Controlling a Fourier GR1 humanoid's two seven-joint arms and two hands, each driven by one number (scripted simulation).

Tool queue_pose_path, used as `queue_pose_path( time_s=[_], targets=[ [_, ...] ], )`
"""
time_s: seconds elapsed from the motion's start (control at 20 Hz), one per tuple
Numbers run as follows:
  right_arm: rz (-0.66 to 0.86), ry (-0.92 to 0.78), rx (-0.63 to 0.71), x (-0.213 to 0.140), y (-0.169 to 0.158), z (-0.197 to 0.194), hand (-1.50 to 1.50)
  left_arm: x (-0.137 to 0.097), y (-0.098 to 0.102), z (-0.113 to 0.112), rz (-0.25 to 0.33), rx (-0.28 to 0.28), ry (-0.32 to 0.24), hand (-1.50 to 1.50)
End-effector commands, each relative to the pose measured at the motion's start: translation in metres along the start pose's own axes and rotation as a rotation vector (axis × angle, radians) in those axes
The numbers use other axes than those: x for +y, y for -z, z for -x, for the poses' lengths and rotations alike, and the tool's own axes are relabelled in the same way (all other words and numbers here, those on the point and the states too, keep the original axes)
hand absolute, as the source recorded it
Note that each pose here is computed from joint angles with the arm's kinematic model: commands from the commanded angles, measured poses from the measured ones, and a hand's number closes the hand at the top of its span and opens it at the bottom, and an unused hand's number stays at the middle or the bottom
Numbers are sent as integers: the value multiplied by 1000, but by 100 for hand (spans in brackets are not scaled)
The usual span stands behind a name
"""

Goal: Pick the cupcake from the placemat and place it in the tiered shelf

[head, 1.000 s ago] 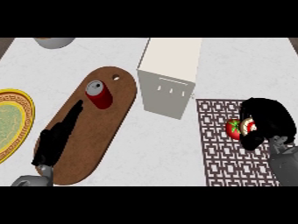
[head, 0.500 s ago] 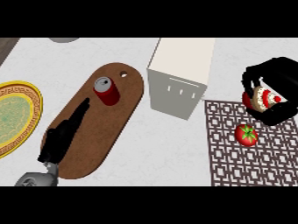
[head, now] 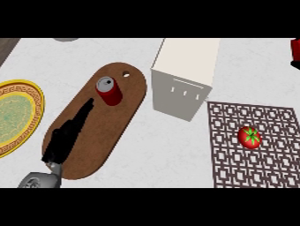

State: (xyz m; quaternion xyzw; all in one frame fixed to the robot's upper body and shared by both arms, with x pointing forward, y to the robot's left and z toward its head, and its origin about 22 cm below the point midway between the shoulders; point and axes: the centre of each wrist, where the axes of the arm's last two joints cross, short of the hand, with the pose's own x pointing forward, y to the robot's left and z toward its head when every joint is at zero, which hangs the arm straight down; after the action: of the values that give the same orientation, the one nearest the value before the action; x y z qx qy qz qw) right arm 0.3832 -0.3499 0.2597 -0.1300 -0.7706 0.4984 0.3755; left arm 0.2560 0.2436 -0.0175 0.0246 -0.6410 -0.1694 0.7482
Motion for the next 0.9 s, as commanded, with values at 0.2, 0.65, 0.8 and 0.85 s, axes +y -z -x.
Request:
queue_pose_path(
  time_s=[0.2,0.65,0.8,0.85],
  targets=[
    [20,36,-50,-15,80,-7,150,-9,-1,7,-5,67,-2,0],
    [35,4,-40,4,152,-29,150,-13,0,2,8,44,9,0],
    [-2,-30,-86,29,167,-30,150,-4,6,6,12,44,-3,0],
    [-32,-45,-80,26,168,-31,150,5,6,0,-6,22,-9,0]
  ],
)
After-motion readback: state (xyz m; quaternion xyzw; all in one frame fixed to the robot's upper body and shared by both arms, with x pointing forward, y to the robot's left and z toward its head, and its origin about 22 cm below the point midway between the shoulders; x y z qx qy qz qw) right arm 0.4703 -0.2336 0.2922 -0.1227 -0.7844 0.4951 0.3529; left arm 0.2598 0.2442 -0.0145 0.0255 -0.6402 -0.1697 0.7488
